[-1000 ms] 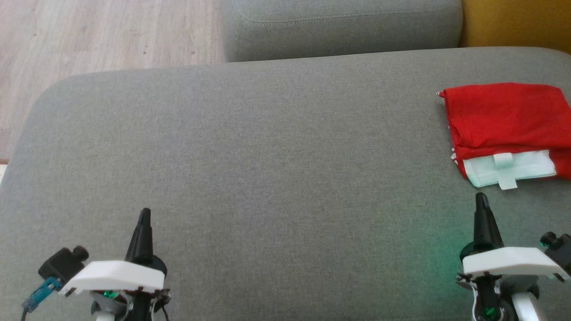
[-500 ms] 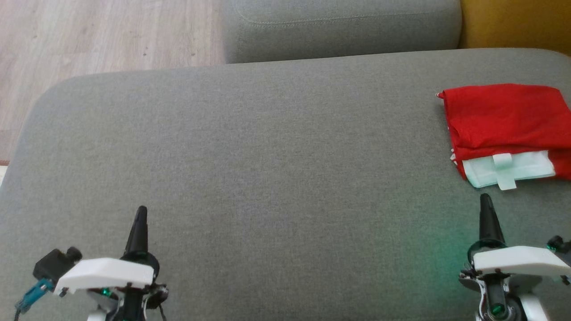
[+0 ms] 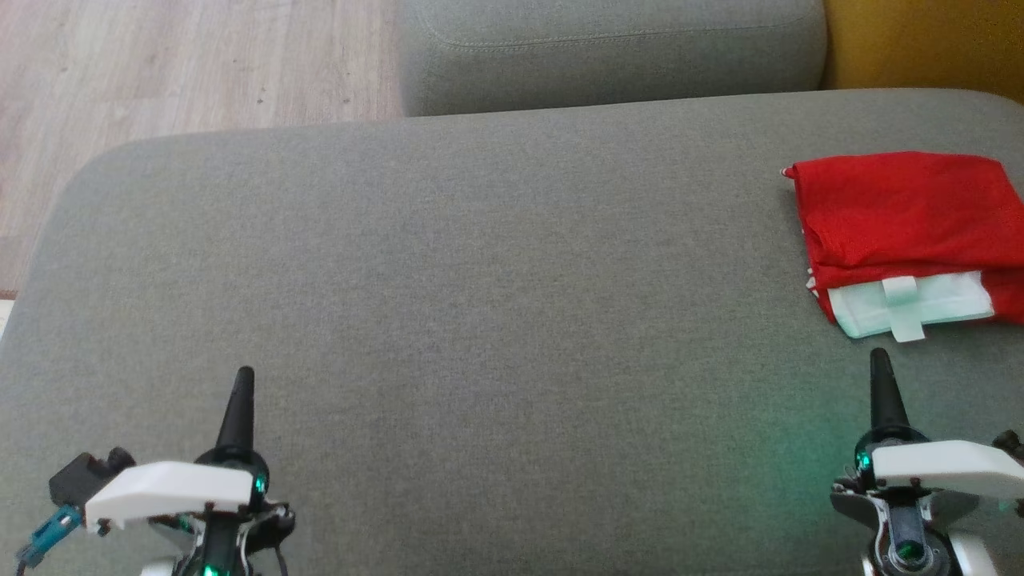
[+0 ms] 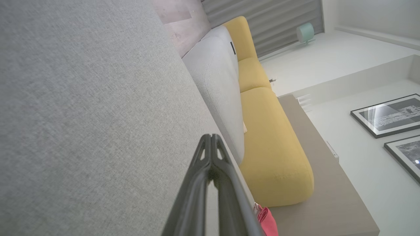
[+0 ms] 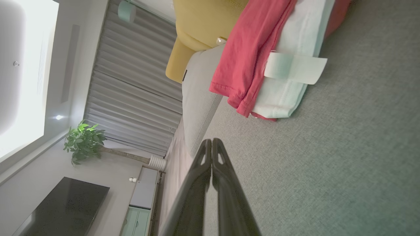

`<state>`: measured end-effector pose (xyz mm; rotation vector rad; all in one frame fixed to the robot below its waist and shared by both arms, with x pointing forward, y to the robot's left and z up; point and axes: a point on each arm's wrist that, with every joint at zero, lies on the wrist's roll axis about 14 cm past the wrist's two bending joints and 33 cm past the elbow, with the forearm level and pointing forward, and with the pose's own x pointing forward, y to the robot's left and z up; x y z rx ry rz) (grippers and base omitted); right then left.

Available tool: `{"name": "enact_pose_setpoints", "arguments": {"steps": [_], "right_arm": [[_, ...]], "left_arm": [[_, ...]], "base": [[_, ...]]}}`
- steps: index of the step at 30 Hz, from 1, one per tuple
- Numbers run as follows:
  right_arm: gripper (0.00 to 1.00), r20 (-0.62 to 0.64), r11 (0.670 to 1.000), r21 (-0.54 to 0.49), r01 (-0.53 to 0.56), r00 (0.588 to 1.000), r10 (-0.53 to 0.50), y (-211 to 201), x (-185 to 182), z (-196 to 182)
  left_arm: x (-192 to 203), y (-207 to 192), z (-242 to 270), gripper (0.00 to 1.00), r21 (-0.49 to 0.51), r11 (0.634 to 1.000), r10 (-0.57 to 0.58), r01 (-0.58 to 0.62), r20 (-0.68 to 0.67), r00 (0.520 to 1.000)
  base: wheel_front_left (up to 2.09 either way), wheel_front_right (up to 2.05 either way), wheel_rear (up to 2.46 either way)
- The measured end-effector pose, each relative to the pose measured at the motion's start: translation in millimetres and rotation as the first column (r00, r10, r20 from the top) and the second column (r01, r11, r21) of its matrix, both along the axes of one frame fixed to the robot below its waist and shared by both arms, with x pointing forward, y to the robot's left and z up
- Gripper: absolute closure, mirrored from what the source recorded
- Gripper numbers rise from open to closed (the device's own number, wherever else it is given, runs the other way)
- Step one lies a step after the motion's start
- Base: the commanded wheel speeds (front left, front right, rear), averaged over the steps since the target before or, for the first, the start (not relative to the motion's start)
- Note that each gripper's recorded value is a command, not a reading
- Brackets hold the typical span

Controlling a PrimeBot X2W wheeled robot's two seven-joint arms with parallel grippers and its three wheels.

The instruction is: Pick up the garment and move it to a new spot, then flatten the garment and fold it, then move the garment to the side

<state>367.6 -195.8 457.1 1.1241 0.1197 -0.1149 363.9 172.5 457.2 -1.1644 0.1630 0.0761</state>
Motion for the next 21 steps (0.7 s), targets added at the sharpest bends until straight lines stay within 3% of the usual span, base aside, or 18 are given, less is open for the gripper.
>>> {"name": "enact_pose_setpoints", "arguments": {"steps": [21], "right_arm": [[1.00, 0.024, 0.975, 0.220, 0.028, 0.999, -0.034, -5.2, 3.5, 8.1]], "left_arm": [[4.0, 7.2, 6.7, 1.00, -0.199, 0.979, 0.031, -0.028, 0.012, 0.999]], "base": [[0.00, 0.00, 0.00]]}}
